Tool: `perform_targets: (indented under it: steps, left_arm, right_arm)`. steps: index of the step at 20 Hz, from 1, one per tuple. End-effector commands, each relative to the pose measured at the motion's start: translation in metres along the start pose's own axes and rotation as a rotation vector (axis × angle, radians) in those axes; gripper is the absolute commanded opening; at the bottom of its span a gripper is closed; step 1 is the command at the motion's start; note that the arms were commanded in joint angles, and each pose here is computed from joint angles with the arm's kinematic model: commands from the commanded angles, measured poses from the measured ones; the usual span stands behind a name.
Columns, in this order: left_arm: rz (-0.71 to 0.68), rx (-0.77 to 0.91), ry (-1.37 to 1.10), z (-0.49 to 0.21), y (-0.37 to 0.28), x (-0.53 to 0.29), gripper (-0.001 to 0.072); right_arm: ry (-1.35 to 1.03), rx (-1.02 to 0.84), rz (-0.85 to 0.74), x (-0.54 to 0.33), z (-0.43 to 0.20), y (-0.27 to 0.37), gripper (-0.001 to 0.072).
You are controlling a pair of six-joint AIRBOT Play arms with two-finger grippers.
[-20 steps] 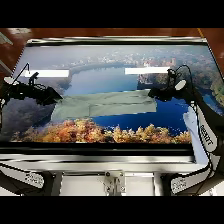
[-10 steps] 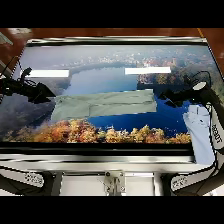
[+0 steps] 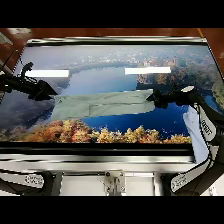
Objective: Fold the shirts.
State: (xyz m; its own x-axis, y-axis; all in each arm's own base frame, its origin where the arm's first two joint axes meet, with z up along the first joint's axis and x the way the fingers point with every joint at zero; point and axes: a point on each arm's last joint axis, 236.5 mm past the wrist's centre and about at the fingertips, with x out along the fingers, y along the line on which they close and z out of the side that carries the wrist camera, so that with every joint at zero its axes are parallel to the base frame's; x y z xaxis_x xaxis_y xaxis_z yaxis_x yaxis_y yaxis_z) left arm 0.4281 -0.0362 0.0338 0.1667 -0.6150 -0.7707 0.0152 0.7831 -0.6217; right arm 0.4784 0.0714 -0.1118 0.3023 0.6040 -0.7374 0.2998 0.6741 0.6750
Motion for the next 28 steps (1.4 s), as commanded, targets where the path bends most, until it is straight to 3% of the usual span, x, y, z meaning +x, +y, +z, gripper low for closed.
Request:
perform_targets:
  steps: [1, 2, 4, 6, 7, 10, 16, 19, 23, 28]
  left_arm:
    - [-0.002, 0.023, -0.004, 0.002, -0.010, 0.005, 0.0558]
    - [-0.010, 0.026, -0.004, 0.002, -0.013, 0.006, 0.0557]
    - [-0.008, 0.037, -0.024, 0.008, -0.017, 0.011, 0.0485]
    - [-0.001, 0.063, -0.049, 0.016, -0.027, 0.022, 0.0242]
    - [0.000, 0.083, -0.057, 0.020, -0.035, 0.030, 0.0182]
    - [-0.016, 0.161, -0.036, 0.018, -0.072, 0.073, 0.0127]
    - [-0.063, 0.300, 0.099, -0.032, -0.156, 0.193, 0.0122]
    - [-0.117, 0.352, 0.057, -0.049, -0.207, 0.235, 0.0043]
    - [-0.264, 0.297, 0.060, -0.090, -0.276, 0.283, 0.0043]
    - [-0.333, 0.226, 0.229, -0.164, -0.298, 0.332, 0.0043]
  right_arm:
    - [0.003, 0.027, 0.036, 0.003, -0.001, 0.008, 0.0090]
    - [0.000, 0.021, 0.051, -0.001, 0.000, 0.012, 0.0069]
    - [-0.017, -0.043, 0.063, -0.021, 0.003, 0.024, 0.0069]
    - [-0.059, -0.087, 0.085, -0.051, 0.007, 0.044, 0.0069]
    - [-0.080, -0.113, 0.098, -0.068, 0.007, 0.057, 0.0069]
    - [-0.107, -0.208, 0.140, -0.117, -0.009, 0.098, 0.0069]
    - [-0.108, -0.350, 0.184, -0.191, -0.067, 0.159, 0.0069]
    - [-0.102, -0.402, 0.173, -0.222, -0.101, 0.175, 0.0069]
    - [-0.164, -0.449, 0.127, -0.255, -0.128, 0.186, 0.0069]
    - [-0.214, -0.466, 0.064, -0.269, -0.134, 0.181, 0.0069]
